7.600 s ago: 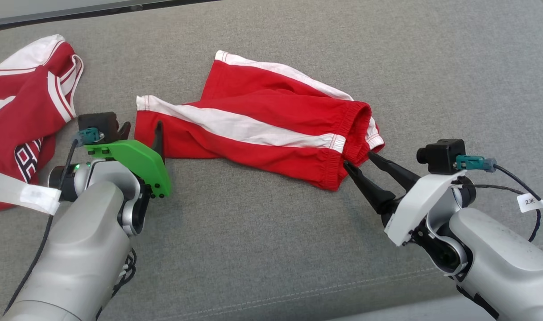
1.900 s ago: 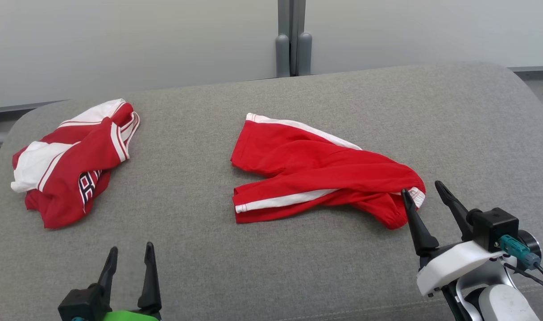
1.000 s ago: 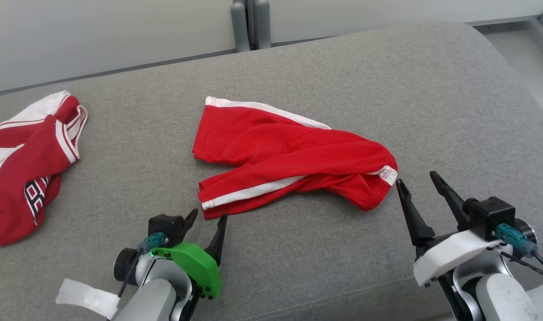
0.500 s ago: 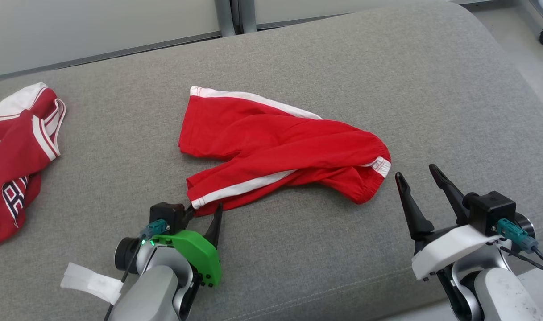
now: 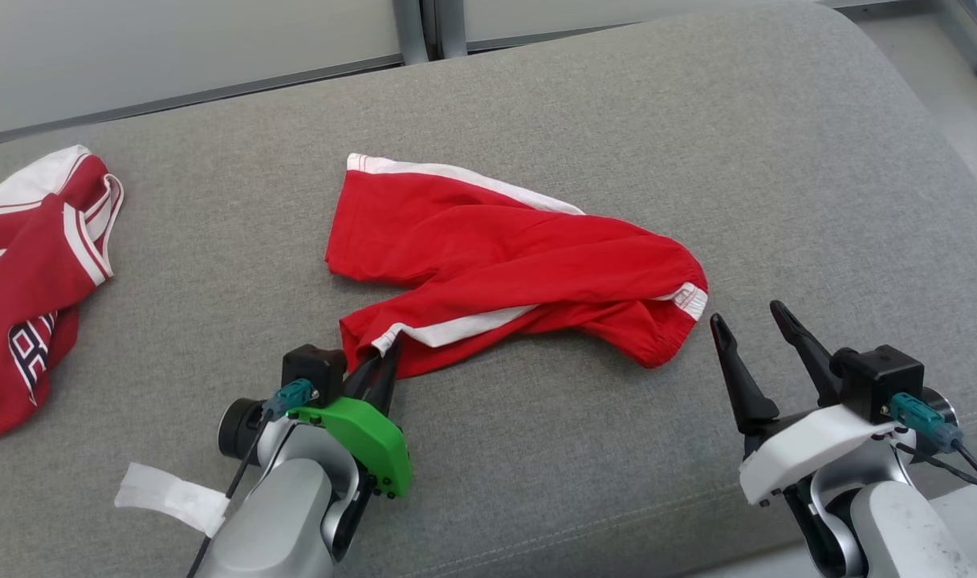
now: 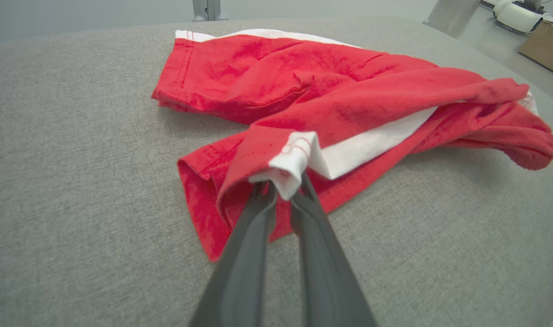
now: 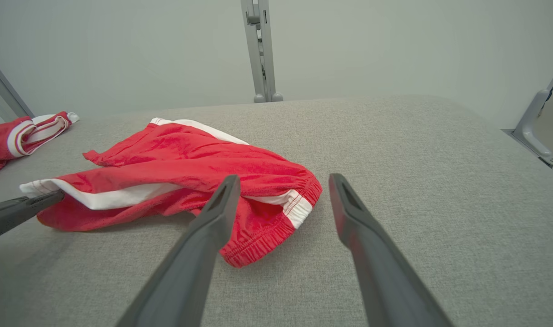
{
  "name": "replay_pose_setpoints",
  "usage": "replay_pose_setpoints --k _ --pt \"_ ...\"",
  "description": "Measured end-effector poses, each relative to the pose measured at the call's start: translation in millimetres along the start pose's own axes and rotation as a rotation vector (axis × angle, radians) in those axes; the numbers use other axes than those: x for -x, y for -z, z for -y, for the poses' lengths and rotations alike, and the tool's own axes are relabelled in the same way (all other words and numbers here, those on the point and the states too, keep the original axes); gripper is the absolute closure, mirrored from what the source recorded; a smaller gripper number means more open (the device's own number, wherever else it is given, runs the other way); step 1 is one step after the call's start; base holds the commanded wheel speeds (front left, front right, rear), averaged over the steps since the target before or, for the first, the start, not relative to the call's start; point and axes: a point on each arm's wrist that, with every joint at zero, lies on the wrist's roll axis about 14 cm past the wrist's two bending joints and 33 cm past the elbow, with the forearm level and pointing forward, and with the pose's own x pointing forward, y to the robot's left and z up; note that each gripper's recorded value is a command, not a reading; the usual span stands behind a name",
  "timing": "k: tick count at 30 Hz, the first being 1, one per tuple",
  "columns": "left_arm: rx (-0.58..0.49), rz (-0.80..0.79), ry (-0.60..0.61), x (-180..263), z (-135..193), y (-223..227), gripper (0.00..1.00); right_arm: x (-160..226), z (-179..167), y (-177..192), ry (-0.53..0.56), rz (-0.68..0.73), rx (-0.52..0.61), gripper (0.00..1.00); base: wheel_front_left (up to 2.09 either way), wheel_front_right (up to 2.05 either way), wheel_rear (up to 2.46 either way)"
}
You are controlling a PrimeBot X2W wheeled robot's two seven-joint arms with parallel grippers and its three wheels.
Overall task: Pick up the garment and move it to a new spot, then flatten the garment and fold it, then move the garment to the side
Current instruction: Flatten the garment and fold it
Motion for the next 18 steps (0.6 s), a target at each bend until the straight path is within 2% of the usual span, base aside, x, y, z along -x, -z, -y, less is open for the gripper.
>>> replay_pose_setpoints --k 1,8,18 --pt "-0.005 0.008 0.005 -0.7 1.2 -2.5 1.00 -0.2 0.2 1.3 0.001 -0.004 -0.005 0.00 0.00 0.00 0.00" --pt "-0.004 0.061 0.007 -1.9 -0.4 -17.8 1.00 -5.2 9.5 19.1 0.013 -0.069 -0.045 0.00 0.00 0.00 0.00" --pt "0.021 0.072 -0.039 11.7 -15.6 -11.6 1.00 -21.5 10.9 45.9 0.024 -0.160 -0.280 0.00 0.00 0.00 0.00"
